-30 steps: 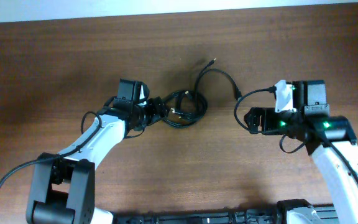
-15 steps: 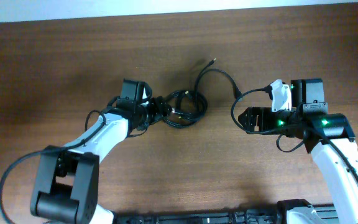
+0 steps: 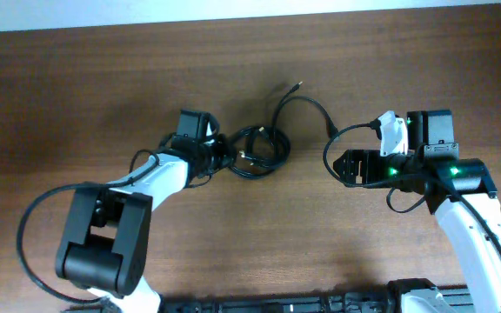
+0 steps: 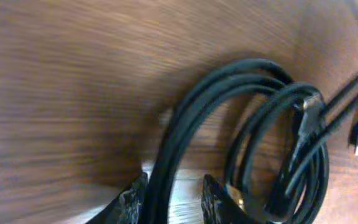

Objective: Untangle cables

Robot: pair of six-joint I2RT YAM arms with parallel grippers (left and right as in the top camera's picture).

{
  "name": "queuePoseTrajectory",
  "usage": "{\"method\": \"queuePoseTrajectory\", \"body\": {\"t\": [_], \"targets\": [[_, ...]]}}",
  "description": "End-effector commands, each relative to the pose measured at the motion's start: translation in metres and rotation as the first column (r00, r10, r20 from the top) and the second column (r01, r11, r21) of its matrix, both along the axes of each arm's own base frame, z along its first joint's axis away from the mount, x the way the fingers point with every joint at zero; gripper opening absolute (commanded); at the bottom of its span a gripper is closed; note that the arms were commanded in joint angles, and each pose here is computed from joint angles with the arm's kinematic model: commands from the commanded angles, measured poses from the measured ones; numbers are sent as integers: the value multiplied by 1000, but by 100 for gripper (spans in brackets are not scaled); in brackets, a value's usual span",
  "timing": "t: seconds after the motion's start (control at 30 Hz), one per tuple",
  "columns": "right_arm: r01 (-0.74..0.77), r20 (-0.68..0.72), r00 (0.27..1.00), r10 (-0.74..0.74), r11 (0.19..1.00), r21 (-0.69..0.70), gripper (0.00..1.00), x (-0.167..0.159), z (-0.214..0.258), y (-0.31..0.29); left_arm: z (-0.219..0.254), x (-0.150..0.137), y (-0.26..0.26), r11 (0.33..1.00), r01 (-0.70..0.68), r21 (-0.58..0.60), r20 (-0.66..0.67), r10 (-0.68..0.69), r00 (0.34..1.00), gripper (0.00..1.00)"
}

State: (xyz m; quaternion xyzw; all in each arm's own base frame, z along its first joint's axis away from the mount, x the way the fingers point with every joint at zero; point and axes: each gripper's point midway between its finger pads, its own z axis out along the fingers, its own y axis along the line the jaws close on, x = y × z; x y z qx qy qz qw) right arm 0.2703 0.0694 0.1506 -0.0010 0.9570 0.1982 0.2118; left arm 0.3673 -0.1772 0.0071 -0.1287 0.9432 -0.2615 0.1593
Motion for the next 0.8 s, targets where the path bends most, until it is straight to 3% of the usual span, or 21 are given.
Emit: {"method": "queuePoseTrajectory", "body": {"t": [0.0, 0.03, 0.13, 0.17, 0.27, 0.4, 0.57, 0.77], "targets": [[-6, 21, 1000, 5, 1000, 11, 98, 4, 8, 3, -4, -9, -21, 993, 111, 36, 31, -112, 993, 28], [-6, 21, 1000, 5, 1000, 11, 98, 4, 8, 3, -4, -10, -24, 992, 118, 35, 35, -120, 992, 24], [-6, 21, 1000, 5, 1000, 11, 98, 4, 8, 3, 0, -5, -28, 990, 135, 36, 73, -137, 988, 1], [-6, 24, 1000, 5, 1000, 11, 98, 5, 9, 3, 3, -2, -28, 988, 150, 44, 91, -153, 984, 0], [-6, 54, 999, 6, 1000, 12, 98, 11, 12, 3, 24, 8, -37, 973, 227, 38, 164, -231, 959, 0], [-8, 102, 995, 6, 1000, 16, 99, 21, 18, 4, 87, 8, -73, 900, 429, -83, 326, -382, 865, 0], [-5, 116, 993, 3, 1000, 18, 99, 29, 17, 4, 138, 2, -93, 832, 529, -168, 435, -419, 797, 0], [-25, 12, 1000, 24, 995, 99, 98, 34, -8, 18, 164, -12, -104, 766, 598, -236, 477, -444, 758, 0]]}}
